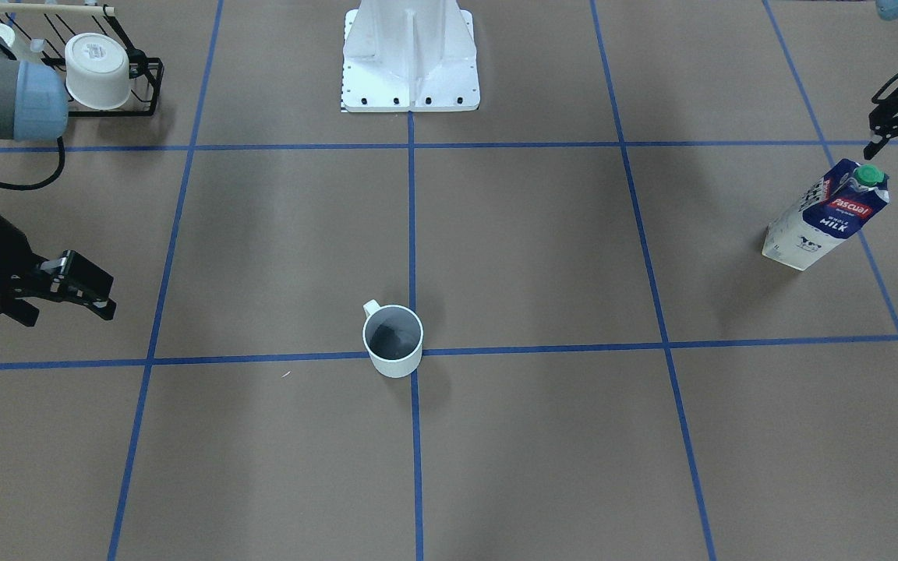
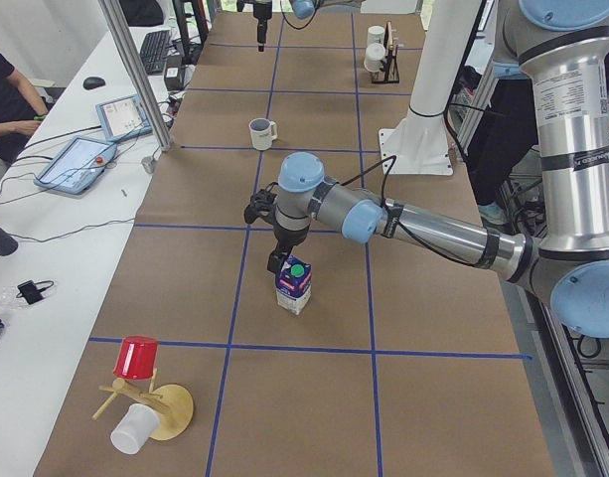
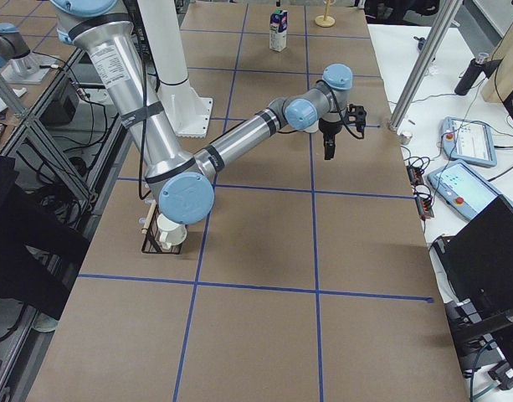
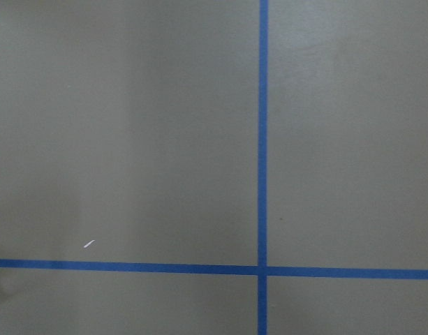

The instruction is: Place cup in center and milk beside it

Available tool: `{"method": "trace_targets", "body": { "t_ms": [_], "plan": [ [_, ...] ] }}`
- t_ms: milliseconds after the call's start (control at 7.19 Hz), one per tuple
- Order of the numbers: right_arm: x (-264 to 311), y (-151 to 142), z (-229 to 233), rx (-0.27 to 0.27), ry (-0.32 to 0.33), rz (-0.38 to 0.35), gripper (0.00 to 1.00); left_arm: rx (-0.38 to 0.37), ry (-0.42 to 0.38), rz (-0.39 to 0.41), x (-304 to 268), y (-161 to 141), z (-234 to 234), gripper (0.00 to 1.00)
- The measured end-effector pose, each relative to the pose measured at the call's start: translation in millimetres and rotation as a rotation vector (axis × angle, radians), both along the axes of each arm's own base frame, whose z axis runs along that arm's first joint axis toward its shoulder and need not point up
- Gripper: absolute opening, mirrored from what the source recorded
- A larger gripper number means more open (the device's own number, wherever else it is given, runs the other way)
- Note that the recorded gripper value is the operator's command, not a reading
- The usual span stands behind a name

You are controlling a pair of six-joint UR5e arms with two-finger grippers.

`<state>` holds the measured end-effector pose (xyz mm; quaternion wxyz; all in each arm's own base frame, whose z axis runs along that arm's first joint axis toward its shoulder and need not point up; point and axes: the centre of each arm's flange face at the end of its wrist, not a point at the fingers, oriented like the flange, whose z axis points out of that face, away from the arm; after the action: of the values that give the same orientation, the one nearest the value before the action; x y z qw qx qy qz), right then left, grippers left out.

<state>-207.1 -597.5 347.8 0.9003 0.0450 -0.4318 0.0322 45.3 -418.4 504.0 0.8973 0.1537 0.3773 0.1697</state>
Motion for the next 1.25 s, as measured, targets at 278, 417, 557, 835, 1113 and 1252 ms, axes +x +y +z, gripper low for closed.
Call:
{"method": "trace_targets", "body": {
  "t_ms": [278, 417, 557, 835, 1113, 1252],
  "plan": [
    [15.7, 2.7, 18.8, -0.027, 0.004, 0.015, 1.0, 0.002, -0.033, 0.032, 17.0, 2.0, 8.4, 0.98],
    [16.7, 2.8, 22.4, -0.032, 0.007, 0.017, 1.0, 0.0, -0.044, 0.037, 20.9, 1.3, 11.7, 0.98],
    [17.3, 2.5, 25.1, -0.036, 0.01, 0.018, 1.0, -0.003, -0.055, 0.043, 25.3, 0.5, 15.5, 0.98],
    [18.4, 2.7, 27.1, -0.039, 0.013, 0.021, 1.0, -0.012, -0.063, 0.063, 37.5, -1.4, 20.6, 0.98],
    [18.1, 3.4, 26.3, -0.04, 0.014, 0.022, 1.0, -0.026, -0.07, 0.076, 44.2, -4.0, 29.1, 0.98],
    [18.0, 3.5, 26.4, -0.04, 0.014, 0.022, 1.0, -0.032, -0.072, 0.078, 46.0, -7.1, 32.6, 0.98]
  ]
}}
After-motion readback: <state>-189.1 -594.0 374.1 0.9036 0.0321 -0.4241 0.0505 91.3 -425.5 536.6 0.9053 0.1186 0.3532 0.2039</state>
